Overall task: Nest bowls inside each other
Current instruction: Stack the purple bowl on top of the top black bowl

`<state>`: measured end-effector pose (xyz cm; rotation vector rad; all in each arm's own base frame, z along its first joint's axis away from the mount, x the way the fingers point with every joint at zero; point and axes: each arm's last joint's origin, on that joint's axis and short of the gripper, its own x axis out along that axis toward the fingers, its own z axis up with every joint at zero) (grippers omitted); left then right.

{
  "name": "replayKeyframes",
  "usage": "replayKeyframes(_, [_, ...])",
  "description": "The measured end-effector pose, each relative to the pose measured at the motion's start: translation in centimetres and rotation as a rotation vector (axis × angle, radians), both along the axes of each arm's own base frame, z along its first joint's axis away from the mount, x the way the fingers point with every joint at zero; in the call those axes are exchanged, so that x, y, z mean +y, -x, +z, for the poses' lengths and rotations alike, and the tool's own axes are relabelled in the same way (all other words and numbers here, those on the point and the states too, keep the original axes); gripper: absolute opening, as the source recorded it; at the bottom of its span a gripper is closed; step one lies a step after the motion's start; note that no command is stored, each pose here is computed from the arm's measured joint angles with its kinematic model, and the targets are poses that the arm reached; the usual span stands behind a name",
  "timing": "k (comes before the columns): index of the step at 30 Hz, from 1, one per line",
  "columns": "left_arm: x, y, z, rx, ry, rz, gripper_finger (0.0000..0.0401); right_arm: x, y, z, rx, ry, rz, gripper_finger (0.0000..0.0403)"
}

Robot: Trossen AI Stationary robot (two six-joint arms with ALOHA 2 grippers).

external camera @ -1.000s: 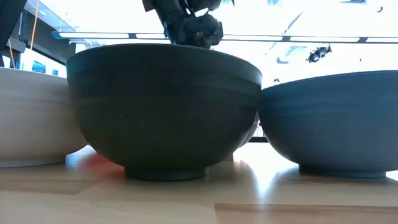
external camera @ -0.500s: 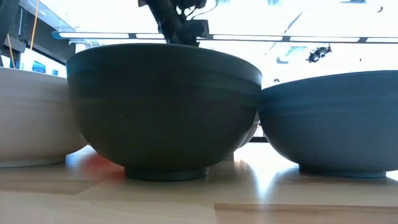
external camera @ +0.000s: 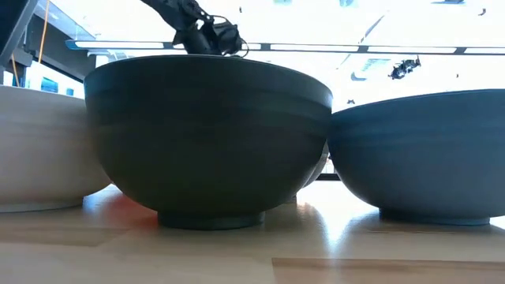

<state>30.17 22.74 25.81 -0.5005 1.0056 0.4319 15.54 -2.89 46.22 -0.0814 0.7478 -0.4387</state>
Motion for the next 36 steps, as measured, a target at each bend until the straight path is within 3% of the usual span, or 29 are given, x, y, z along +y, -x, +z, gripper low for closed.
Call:
replayKeyframes(11, [1.2,-1.0,-4.5,0.075,0.105,-0.048,0.0127,-0.2,-2.5,-0.8,0.048,-0.001,0.048,0.0042])
replayKeyframes(36, [1.3,-1.6,-6.1,0.091,0.125,-0.065,0.0127,-0.2,-2.6,-0.7,0.037,0.003,0.059,0.0042])
